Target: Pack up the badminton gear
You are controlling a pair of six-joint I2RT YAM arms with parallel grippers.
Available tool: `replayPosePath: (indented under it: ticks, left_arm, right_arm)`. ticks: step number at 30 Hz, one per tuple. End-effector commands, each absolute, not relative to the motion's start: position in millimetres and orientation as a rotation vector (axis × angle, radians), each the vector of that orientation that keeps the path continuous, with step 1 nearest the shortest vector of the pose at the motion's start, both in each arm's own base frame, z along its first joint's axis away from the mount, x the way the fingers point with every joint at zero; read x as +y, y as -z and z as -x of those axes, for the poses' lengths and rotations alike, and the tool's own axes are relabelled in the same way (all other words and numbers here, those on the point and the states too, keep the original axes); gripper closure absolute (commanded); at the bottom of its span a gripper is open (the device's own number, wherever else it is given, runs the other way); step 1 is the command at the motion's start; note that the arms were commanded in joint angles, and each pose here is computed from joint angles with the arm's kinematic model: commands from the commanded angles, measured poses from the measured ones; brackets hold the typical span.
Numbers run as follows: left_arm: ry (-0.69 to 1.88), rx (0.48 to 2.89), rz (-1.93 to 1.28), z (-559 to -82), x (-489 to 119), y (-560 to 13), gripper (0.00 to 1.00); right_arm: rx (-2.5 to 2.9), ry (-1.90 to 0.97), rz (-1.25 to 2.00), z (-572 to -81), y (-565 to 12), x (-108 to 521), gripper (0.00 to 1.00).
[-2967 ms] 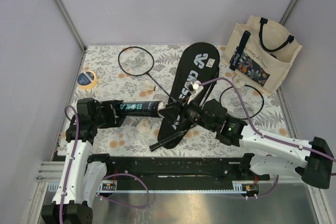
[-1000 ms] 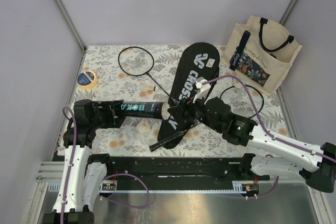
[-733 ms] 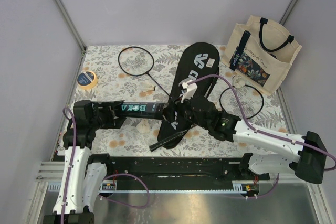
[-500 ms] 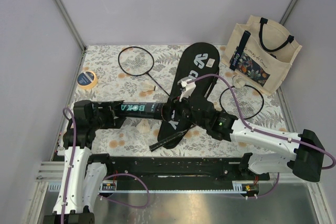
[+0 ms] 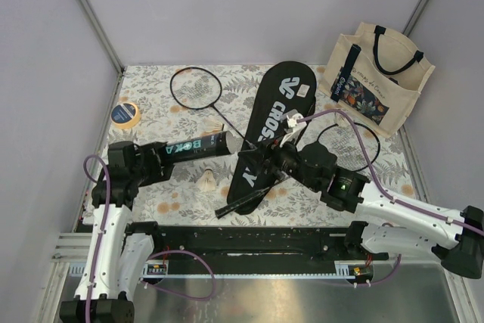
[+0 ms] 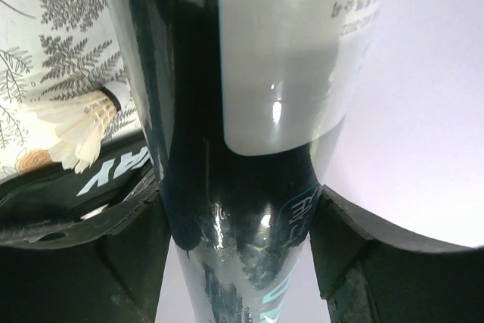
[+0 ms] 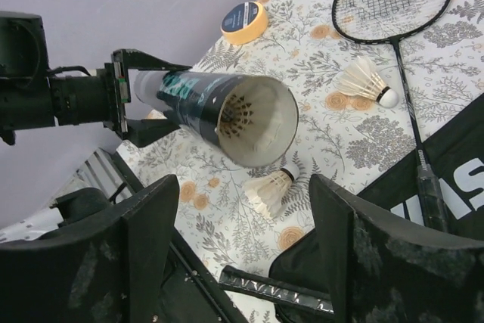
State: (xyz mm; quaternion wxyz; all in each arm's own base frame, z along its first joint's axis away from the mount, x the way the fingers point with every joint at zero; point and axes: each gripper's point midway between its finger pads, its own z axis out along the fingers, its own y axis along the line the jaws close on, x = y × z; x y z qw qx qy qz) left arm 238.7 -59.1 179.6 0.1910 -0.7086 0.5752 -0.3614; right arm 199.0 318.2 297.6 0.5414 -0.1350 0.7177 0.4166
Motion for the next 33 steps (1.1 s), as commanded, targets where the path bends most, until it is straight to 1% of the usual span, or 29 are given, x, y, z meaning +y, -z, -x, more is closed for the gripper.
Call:
replayPosePath:
  ticks: [1,7,12,16,21,30,33]
  left_arm:
    - [1.005,1.387,1.975,-259,-33,-217,0.76]
    - [0.897,1.173,1.974,-255,2,-254,0.75]
    - [0.791,1.060,1.958,-248,26,-276,0.75]
    - [0.766,1.062,1.959,-248,28,-274,0.74]
    - [0.758,1.114,2.000,-251,22,-252,0.74]
    - [0.758,1.143,1.984,-253,19,-246,0.74]
    - [0.755,1.147,1.983,-252,19,-245,0.74]
  right_arm:
    - [1.704,-0.921,0.389,-203,-282,317,0.23]
    - [1.748,-0.890,0.463,-210,-235,342,0.26]
    - [1.788,-0.809,0.586,-208,-192,383,0.28]
    - [1.852,-0.719,0.592,-208,-162,412,0.29]
    - [1.858,-0.620,0.609,-205,-141,442,0.30]
    - [1.879,-0.363,0.670,-217,-99,450,0.31]
    - [1.893,-0.333,0.682,-218,-86,451,0.31]
